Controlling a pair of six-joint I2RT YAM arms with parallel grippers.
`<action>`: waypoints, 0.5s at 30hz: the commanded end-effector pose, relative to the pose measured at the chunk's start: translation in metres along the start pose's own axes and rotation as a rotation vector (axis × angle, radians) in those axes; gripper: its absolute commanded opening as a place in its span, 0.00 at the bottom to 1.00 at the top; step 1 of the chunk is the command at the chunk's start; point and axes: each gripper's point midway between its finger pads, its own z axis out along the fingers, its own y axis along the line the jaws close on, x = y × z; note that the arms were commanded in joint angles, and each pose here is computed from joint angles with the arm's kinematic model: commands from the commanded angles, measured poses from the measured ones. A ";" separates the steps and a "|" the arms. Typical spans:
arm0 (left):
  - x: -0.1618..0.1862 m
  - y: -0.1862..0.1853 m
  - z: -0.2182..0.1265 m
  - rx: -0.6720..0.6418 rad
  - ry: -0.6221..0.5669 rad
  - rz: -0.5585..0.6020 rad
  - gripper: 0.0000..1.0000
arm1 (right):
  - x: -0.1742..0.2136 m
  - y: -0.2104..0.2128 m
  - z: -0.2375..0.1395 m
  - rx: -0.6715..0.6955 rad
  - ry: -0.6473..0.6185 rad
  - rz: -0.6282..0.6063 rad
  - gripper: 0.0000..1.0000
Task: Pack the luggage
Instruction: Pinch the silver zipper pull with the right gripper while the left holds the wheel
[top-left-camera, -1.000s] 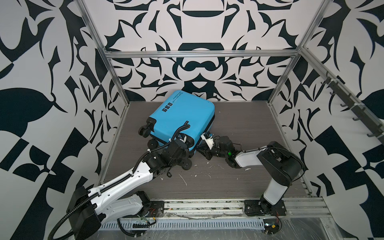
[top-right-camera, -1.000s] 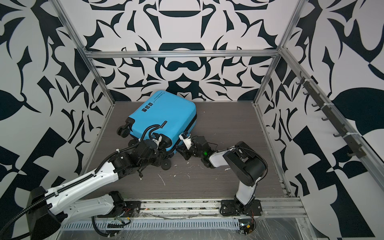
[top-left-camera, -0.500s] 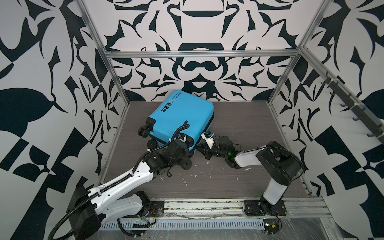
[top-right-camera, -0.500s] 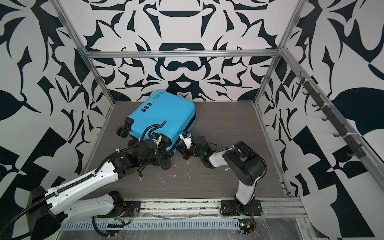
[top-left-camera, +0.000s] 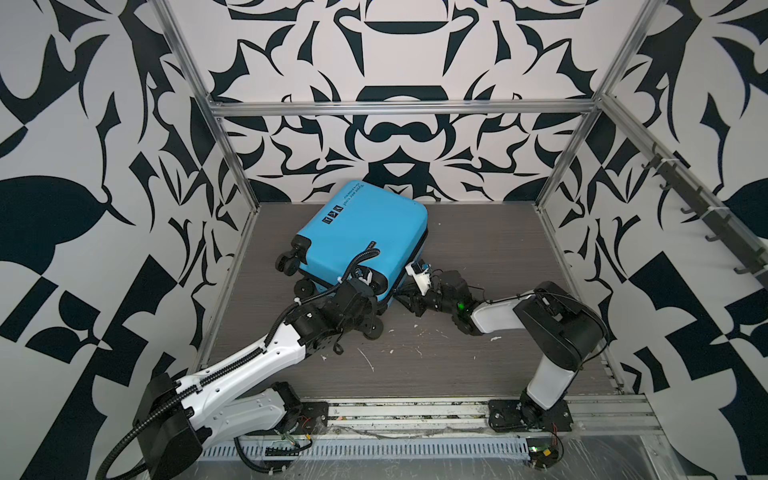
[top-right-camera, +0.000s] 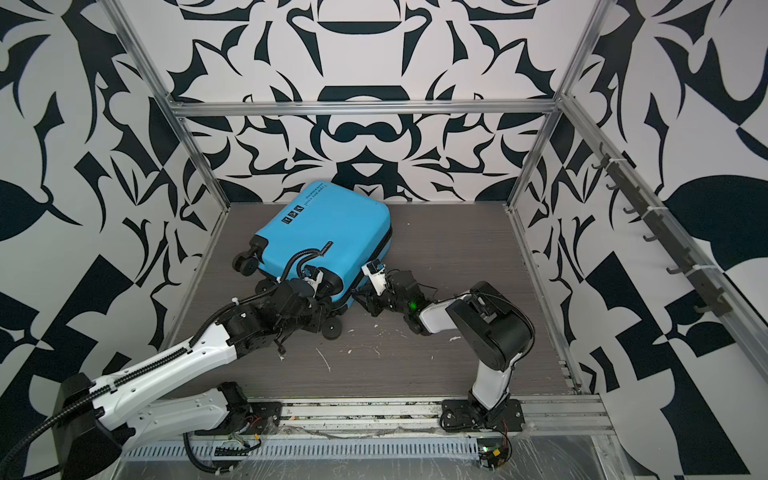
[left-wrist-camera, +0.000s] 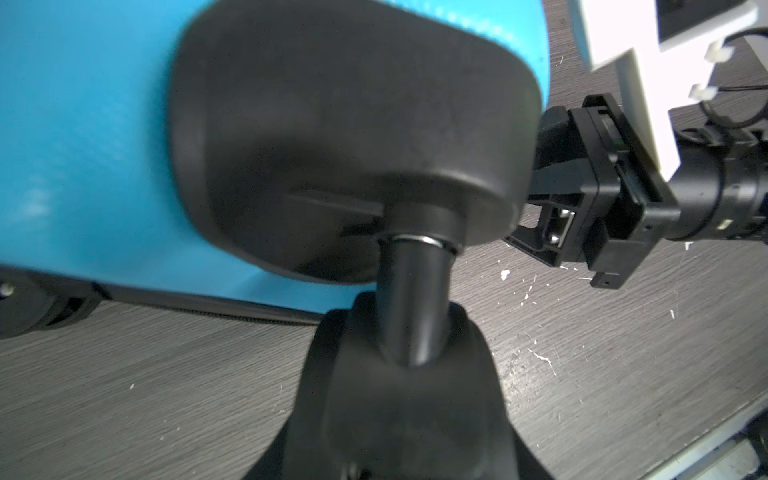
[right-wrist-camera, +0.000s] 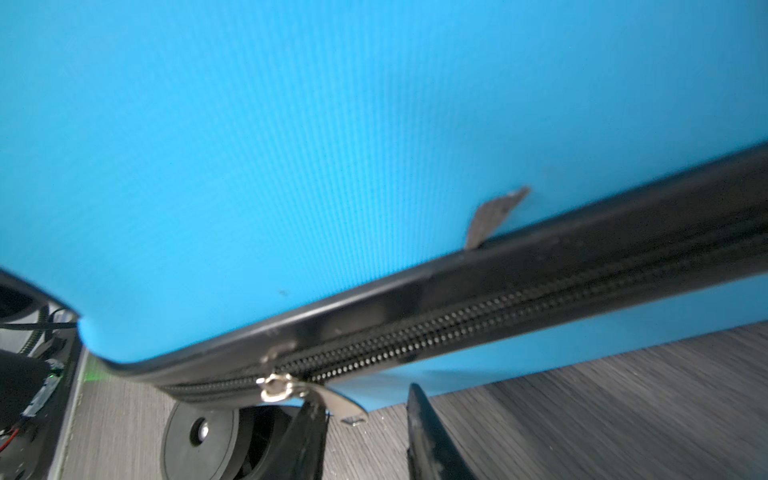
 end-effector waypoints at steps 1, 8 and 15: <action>0.014 0.025 -0.006 -0.092 0.047 -0.050 0.00 | -0.050 0.025 -0.005 -0.099 -0.130 -0.079 0.35; 0.014 0.025 -0.005 -0.089 0.056 -0.056 0.00 | -0.047 0.035 -0.002 -0.169 -0.107 -0.088 0.33; 0.016 0.025 -0.004 -0.092 0.065 -0.056 0.00 | -0.050 0.037 0.003 -0.200 -0.104 -0.094 0.28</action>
